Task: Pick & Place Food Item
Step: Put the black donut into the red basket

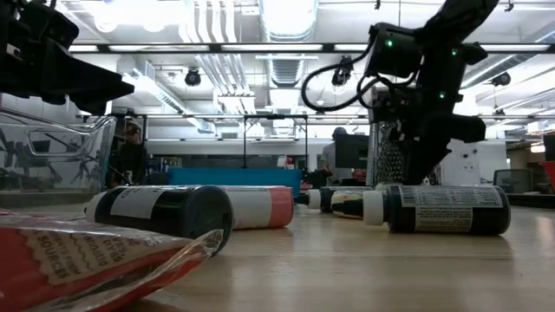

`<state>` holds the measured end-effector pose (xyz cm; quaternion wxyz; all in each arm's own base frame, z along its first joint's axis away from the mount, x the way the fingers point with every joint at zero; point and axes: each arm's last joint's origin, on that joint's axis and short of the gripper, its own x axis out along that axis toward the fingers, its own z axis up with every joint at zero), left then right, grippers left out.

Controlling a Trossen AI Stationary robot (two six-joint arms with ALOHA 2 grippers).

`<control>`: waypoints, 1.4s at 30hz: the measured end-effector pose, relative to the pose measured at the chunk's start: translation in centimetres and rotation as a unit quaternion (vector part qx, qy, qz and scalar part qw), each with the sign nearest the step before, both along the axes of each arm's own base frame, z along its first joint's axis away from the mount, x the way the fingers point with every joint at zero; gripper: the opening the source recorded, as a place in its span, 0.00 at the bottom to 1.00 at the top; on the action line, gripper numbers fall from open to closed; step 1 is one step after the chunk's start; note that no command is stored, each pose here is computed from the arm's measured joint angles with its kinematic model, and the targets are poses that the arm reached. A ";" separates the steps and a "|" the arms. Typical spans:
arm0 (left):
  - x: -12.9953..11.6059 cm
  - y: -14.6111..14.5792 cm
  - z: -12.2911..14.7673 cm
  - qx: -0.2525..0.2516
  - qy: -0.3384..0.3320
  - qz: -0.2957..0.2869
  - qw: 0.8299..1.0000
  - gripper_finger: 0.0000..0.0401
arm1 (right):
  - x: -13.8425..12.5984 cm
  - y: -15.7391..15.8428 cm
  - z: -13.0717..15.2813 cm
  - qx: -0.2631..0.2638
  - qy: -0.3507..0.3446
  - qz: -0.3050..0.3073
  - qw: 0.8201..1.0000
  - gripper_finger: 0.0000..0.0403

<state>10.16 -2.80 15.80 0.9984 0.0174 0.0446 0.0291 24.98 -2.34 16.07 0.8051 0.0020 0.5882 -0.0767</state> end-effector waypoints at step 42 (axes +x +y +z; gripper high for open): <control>0.1 0.0 -0.2 -0.007 0.010 0.001 1.000 0.42 | -3.8 13.8 10.1 0.005 0.073 -0.029 0.997 0.03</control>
